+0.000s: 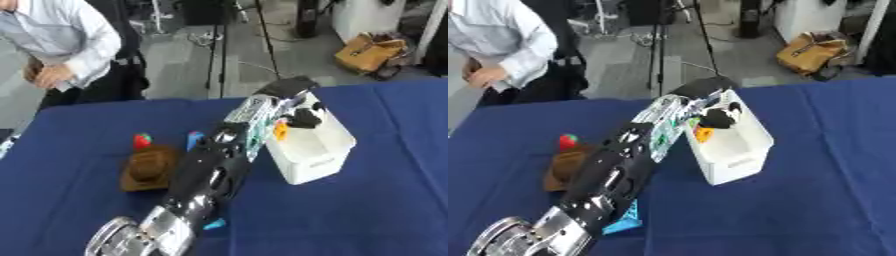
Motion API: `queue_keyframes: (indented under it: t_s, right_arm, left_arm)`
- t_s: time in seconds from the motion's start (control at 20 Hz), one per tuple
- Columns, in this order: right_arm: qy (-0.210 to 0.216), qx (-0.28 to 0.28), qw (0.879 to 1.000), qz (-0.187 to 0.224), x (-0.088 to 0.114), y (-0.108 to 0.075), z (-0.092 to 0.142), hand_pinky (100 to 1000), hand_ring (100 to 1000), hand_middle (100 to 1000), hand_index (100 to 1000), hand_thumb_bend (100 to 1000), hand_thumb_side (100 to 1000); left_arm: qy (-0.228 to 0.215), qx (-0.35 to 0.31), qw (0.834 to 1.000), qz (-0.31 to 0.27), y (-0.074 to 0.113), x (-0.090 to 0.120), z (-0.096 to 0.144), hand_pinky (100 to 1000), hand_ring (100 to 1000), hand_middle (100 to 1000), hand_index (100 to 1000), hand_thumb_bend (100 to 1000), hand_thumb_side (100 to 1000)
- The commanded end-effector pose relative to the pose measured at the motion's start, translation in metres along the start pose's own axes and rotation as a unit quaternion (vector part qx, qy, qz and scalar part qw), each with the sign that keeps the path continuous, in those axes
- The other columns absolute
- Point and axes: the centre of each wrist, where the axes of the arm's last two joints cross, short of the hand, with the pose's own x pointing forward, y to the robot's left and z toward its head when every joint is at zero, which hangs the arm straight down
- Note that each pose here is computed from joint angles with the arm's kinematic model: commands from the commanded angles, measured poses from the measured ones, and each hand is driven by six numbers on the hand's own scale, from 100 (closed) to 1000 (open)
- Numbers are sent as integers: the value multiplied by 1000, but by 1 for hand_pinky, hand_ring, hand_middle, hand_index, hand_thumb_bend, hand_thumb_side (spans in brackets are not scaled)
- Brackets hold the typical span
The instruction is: Pick up objects on the table and place them in the box.
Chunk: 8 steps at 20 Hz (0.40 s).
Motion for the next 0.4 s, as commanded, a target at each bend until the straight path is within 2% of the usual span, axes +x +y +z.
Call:
queue_keyframes:
  t_s: [0.05, 0.25, 0.4]
  right_arm:
    - [-10, -13, 1000, 3, 2, -8, -5, 868, 912, 806, 752, 100, 1000]
    - [-8, -15, 1000, 4, 0, -8, -4, 868, 912, 806, 751, 100, 1000]
    - [-6, -19, 1000, 6, -2, -8, -3, 868, 912, 806, 751, 100, 1000]
  left_arm:
    - [-10, 18, 1000, -7, 18, 5, 0, 1000, 1000, 1000, 1000, 100, 684]
    - [-27, 22, 999, -4, 26, 6, 2, 1000, 1000, 1000, 1000, 100, 683]
    - [-54, 34, 998, -9, 45, 7, 7, 1000, 1000, 1000, 1000, 100, 663]
